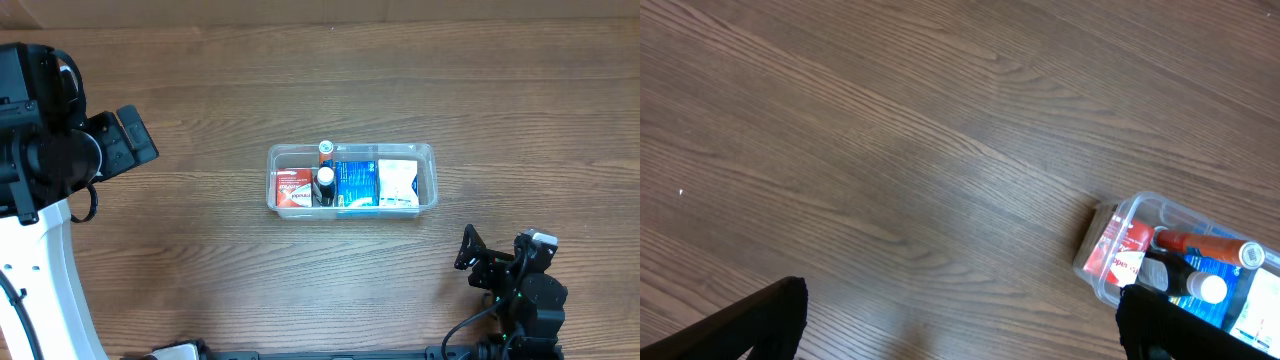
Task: Pack container
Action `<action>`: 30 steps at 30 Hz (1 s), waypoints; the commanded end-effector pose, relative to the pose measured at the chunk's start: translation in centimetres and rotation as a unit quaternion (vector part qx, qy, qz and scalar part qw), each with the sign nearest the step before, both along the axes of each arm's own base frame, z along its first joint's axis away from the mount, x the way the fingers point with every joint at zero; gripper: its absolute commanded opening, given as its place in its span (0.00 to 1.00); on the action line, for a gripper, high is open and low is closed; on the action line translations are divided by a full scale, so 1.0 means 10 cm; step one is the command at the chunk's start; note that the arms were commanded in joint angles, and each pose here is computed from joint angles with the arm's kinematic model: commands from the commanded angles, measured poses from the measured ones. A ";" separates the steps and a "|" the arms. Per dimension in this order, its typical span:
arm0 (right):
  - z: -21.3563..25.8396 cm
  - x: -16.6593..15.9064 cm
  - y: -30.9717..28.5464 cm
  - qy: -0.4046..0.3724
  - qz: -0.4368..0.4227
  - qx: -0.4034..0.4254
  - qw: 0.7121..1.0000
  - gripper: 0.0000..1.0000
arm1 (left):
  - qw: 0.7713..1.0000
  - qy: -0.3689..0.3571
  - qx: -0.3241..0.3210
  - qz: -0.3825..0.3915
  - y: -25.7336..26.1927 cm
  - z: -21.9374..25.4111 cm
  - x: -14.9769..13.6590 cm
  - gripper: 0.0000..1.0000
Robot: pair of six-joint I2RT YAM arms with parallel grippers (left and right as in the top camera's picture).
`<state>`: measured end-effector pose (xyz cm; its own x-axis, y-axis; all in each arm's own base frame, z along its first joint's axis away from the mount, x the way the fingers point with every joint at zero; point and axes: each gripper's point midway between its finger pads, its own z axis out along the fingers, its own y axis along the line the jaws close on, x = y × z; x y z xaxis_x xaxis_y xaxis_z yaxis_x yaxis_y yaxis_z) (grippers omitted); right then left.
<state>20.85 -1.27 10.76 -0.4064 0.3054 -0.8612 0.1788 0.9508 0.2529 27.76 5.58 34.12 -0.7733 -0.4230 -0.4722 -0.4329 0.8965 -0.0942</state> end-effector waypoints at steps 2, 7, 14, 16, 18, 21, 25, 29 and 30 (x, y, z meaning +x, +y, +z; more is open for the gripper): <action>-0.09 -0.02 0.00 0.009 -0.001 0.002 1.000 1.00 | 1.000 -0.007 0.020 0.002 0.06 0.06 -0.03 1.00; -0.09 -0.02 0.00 0.009 -0.001 0.002 1.000 1.00 | 0.989 -0.128 0.028 -0.060 -0.09 0.19 0.23 1.00; -0.09 -0.02 0.00 0.009 -0.001 0.002 1.000 1.00 | 0.959 -0.255 0.015 -0.124 -0.40 -0.68 -0.01 1.00; -0.09 -0.02 0.00 0.009 -0.001 0.002 1.000 1.00 | 0.957 -0.263 0.017 -0.123 -0.42 -0.99 -0.16 1.00; -0.09 -0.02 0.00 0.009 -0.001 0.002 1.000 1.00 | 0.955 -0.268 0.016 -0.125 -0.45 -1.29 -0.32 1.00; -0.09 -0.02 0.00 0.009 -0.001 0.002 1.000 1.00 | 0.953 -0.271 0.009 -0.132 -0.52 -1.73 -0.52 1.00; -0.09 -0.02 0.00 0.009 -0.001 0.002 1.000 1.00 | 0.950 -0.286 -0.003 -0.127 -0.56 -2.10 -0.65 1.00; -0.09 -0.02 0.00 0.009 -0.001 0.002 1.000 1.00 | 0.943 -0.305 0.000 -0.131 -0.58 -2.19 -0.67 1.00; -0.09 -0.02 0.00 0.009 -0.001 0.002 1.000 1.00 | 0.941 -0.311 0.000 -0.136 -0.60 -2.21 -0.68 1.00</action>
